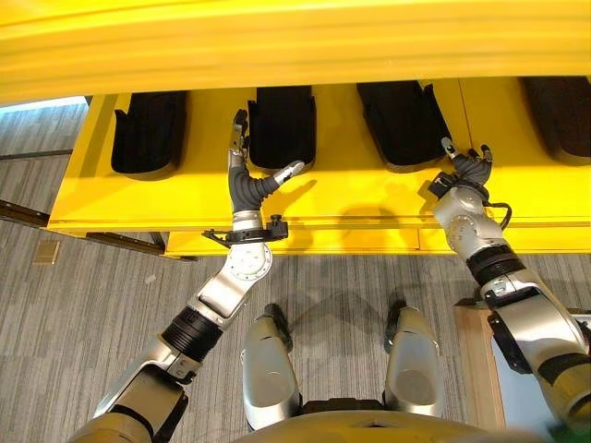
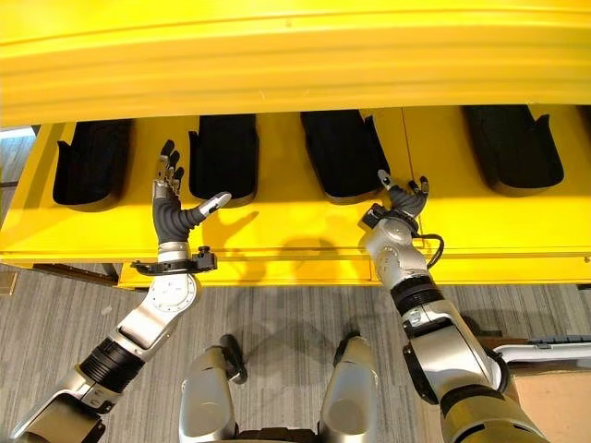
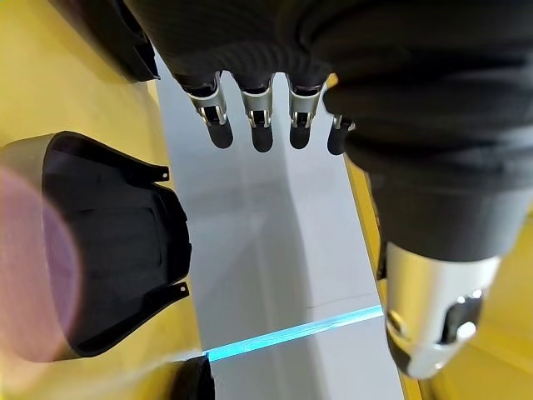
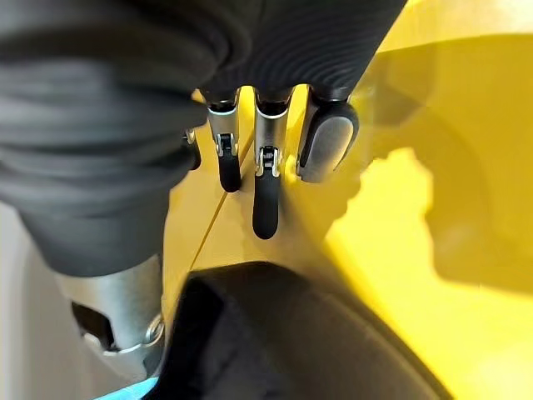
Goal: Move parts from the plastic box to the shelf.
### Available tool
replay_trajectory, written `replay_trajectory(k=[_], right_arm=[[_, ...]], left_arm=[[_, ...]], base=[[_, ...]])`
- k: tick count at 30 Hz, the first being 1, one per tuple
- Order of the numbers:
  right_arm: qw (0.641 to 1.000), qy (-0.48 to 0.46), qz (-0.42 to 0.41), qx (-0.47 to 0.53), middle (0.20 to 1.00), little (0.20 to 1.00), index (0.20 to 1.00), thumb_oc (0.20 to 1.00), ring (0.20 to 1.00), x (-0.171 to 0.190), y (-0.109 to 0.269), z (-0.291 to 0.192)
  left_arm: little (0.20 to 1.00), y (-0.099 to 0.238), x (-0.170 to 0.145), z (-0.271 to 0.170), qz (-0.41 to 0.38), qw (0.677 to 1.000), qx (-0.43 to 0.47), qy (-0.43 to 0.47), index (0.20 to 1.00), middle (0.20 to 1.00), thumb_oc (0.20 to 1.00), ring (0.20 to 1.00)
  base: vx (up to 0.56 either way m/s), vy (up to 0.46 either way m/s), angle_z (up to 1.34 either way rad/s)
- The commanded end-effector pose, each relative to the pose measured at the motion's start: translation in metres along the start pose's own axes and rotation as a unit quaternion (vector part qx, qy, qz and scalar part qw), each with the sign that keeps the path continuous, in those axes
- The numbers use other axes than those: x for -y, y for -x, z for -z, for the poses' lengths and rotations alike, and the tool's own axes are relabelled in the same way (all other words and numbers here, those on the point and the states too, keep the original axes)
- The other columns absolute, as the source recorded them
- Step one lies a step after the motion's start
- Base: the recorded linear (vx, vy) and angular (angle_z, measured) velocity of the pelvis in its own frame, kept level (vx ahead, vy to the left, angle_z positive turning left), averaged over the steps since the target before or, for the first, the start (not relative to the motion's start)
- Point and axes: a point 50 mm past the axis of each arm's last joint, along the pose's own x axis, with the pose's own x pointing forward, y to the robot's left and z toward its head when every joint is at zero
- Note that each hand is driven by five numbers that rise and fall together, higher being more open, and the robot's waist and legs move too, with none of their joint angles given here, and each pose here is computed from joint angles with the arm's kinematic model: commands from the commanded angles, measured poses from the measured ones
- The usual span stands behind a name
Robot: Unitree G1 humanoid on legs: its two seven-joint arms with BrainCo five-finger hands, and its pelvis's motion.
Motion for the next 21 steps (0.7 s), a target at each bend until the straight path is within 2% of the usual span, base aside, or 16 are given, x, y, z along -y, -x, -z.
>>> replay_trajectory(k=[1,6,15,21], right_arm=[[0.986,-0.034,0.053,-0.152,1.0,1.0,1.0,1.0,1.0,0.026,0.013,0.069],[0.989,-0.025,0.02,-0.143,1.0,1.0,1.0,1.0,1.0,0.022,0.017,0.072],[0.988,0.121,-0.082,-0.056,1.0,1.0,1.0,1.0,1.0,0.004,0.029,0.068],[0.992,0.129,0.004,0.013,1.0,1.0,1.0,1.0,1.0,0.011,0.019,0.046]], left_arm=[[1.0,-0.001,0.01,-0.034,0.023,0.996,0.067,0.056,1.0,1.0,1.0,1.0],[1.0,0.0,0.01,-0.033,0.021,0.996,0.065,0.056,1.0,1.0,1.0,1.0],[1.0,0.002,0.008,-0.035,0.021,0.996,0.066,0.055,1.0,1.0,1.0,1.0],[1.0,0.003,0.007,-0.035,0.026,0.996,0.066,0.056,1.0,1.0,1.0,1.0]], base=[[0.0,0.0,0.0],[0.0,0.0,0.0],[0.0,0.0,0.0],[0.0,0.0,0.0]])
